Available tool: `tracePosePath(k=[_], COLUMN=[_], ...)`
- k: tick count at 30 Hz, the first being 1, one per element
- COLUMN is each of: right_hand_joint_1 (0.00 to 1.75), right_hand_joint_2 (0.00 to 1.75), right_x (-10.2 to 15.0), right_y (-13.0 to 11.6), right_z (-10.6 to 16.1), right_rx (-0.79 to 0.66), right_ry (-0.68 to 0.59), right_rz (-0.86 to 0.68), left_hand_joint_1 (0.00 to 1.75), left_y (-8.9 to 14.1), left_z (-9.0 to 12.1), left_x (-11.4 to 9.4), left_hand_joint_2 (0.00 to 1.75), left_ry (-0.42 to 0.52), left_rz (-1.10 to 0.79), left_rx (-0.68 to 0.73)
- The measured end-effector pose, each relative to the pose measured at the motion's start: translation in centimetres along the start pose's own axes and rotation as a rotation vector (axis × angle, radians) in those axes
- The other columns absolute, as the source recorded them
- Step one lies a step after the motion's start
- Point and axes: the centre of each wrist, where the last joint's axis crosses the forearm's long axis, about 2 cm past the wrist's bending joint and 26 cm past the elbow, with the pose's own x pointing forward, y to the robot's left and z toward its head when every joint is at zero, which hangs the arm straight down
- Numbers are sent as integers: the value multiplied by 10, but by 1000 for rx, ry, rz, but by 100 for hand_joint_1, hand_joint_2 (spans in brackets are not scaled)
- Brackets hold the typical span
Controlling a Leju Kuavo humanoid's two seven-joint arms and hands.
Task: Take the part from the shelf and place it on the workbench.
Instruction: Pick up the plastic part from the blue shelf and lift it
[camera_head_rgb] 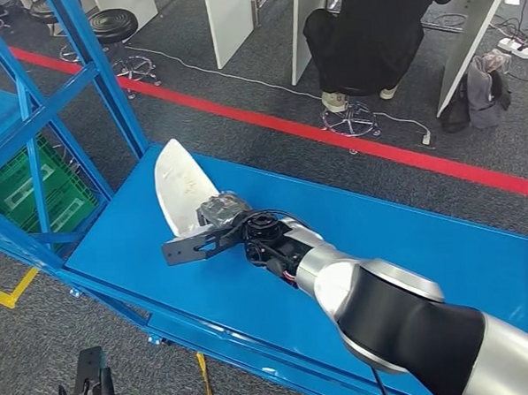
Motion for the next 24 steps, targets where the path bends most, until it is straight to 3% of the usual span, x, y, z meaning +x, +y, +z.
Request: tracePosePath(k=[24], right_hand_joint_1=[175], right_hand_joint_2=[175], right_x=[-2], right_y=[0], right_z=[0], right_rx=[5], right_ry=[8], right_rz=[1], left_hand_joint_1=[0], left_y=[-1], left_z=[0], left_x=[1], left_hand_joint_2=[0], left_ry=[-5], left_rz=[2], left_rx=[-2])
